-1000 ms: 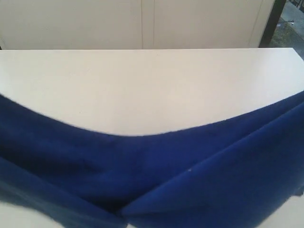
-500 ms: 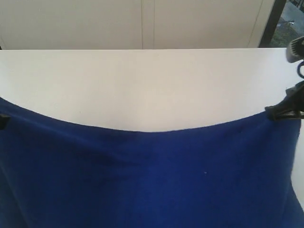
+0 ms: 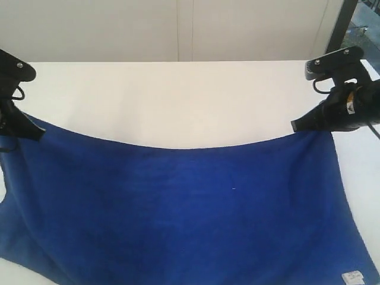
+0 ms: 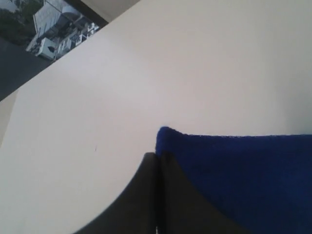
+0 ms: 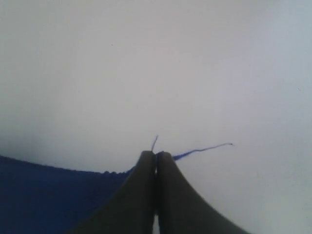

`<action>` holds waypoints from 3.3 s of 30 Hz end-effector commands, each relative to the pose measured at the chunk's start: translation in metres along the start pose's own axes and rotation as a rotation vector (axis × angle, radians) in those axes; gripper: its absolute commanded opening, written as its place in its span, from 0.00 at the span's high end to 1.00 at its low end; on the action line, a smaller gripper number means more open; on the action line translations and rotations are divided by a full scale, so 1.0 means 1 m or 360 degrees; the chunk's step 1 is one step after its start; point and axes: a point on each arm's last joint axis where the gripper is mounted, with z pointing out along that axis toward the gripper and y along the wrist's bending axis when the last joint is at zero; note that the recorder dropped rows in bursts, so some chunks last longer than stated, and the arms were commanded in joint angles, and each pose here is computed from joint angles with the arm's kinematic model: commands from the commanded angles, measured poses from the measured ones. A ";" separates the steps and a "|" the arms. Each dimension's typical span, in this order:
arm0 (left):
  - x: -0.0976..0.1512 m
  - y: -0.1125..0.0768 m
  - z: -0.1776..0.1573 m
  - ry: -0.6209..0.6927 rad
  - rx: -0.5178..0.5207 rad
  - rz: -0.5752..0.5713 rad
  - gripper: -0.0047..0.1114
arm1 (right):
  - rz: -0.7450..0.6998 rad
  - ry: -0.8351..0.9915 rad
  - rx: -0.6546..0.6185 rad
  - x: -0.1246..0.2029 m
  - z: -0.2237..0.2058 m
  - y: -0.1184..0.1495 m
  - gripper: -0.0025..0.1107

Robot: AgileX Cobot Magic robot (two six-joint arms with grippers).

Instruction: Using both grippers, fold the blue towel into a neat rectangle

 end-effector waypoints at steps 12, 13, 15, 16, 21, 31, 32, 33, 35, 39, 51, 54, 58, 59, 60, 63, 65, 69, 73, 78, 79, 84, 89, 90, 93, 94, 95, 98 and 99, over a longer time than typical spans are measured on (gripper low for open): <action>-0.045 -0.027 0.075 -0.0003 0.0050 -0.0045 0.96 | 0.0093 -0.0006 0.0060 -0.017 0.057 -0.032 0.98; -0.045 -0.026 0.078 0.0007 0.0020 -0.0045 0.96 | 0.0099 -0.0020 0.0063 -0.018 0.058 -0.035 0.98; -0.045 -0.027 0.085 0.0022 0.0011 -0.0073 0.96 | 0.0106 -0.0031 0.0064 -0.019 0.062 -0.037 0.98; -0.043 -0.028 0.090 0.0033 0.0026 -0.0110 0.96 | 0.0109 -0.0030 0.0059 -0.018 0.065 -0.038 0.98; -0.033 -0.026 0.104 0.0094 0.0056 -0.0313 0.96 | 0.0111 -0.0033 0.0024 -0.016 0.080 -0.035 0.98; -0.024 -0.028 0.123 0.0153 0.0102 -0.0407 0.96 | 0.0116 -0.0002 0.0036 -0.017 0.100 -0.037 0.98; -0.025 -0.027 0.124 0.0149 0.0096 -0.0409 0.96 | 0.0116 0.0004 0.0039 -0.017 0.102 -0.038 0.98; -0.026 -0.027 0.124 0.0147 0.0091 -0.0410 0.96 | 0.0116 0.0005 0.0041 -0.018 0.103 -0.038 0.98; -0.029 -0.025 0.124 0.0136 0.0071 -0.0413 0.96 | 0.0117 0.0002 0.0046 -0.020 0.104 -0.039 0.98; -0.036 -0.022 0.125 0.0104 0.0064 -0.0432 0.96 | 0.0117 -0.0012 0.0055 -0.025 0.108 -0.040 0.98; -0.038 -0.018 0.126 0.0097 0.0001 -0.0438 0.82 | 0.0117 0.0009 0.0048 -0.021 0.118 -0.039 0.96; -0.038 -0.017 0.126 0.0099 -0.0015 -0.0437 0.64 | 0.0116 0.0007 0.0047 -0.022 0.118 -0.039 0.84; -0.038 -0.015 0.126 0.0103 -0.0051 -0.0436 0.50 | 0.0117 0.0009 0.0048 -0.021 0.118 -0.039 0.66; -0.037 -0.014 0.126 0.0104 -0.0062 -0.0436 0.49 | 0.0117 0.0012 0.0049 -0.021 0.118 -0.039 0.62; -0.037 -0.013 0.126 0.0106 -0.0082 -0.0425 0.48 | 0.0117 0.0023 0.0054 -0.021 0.118 -0.040 0.58; -0.038 -0.007 0.124 0.0107 -0.0153 -0.0376 0.48 | 0.0119 0.0048 0.0088 -0.023 0.111 -0.043 0.54; -0.041 -0.002 0.119 0.0091 -0.0180 -0.0333 0.48 | 0.0125 0.0066 0.0122 -0.027 0.103 -0.046 0.54; -0.048 0.008 0.106 0.0114 -0.0165 -0.0376 0.49 | 0.0163 0.0091 0.0198 -0.036 0.080 -0.054 0.57; -0.052 0.011 0.091 0.0193 -0.0027 -0.0418 0.54 | 0.0293 0.0121 0.0240 -0.044 0.058 -0.058 0.70; -0.049 0.017 0.071 0.0394 0.0086 -0.0369 0.76 | 0.0392 0.0207 0.0243 -0.041 0.032 -0.058 0.96; -0.047 0.018 0.068 0.0440 0.0106 -0.0379 0.79 | 0.0394 0.0221 0.0227 -0.039 0.028 -0.057 0.98; -0.034 0.011 0.052 0.0715 0.0309 -0.0322 0.96 | 0.0409 0.0456 0.0104 -0.013 0.018 -0.038 0.98; 0.005 -0.006 0.021 0.0914 0.0612 -0.0318 0.96 | 0.0349 0.0665 -0.0010 0.019 -0.010 0.001 0.98; 0.011 -0.005 0.015 0.0914 0.0616 -0.0316 0.96 | 0.0336 0.0669 -0.0015 0.021 -0.017 0.004 0.98; 0.034 -0.004 -0.008 0.0817 0.0645 -0.0349 0.96 | 0.0317 0.0715 -0.0033 0.044 -0.038 0.012 0.98; 0.040 -0.006 -0.010 0.0791 0.0660 -0.0352 0.96 | 0.0316 0.0716 -0.0042 0.052 -0.037 0.014 0.98; 0.046 -0.010 -0.010 0.0771 0.0678 -0.0352 0.96 | 0.0326 0.0714 -0.0056 0.060 -0.035 0.016 0.98; 0.051 -0.017 -0.008 0.0645 0.0724 -0.0377 0.96 | 0.0387 0.0699 -0.0094 0.071 -0.030 0.022 0.98; 0.051 -0.018 -0.008 0.0623 0.0728 -0.0376 0.96 | 0.0380 0.0726 -0.0095 0.075 -0.028 0.023 0.98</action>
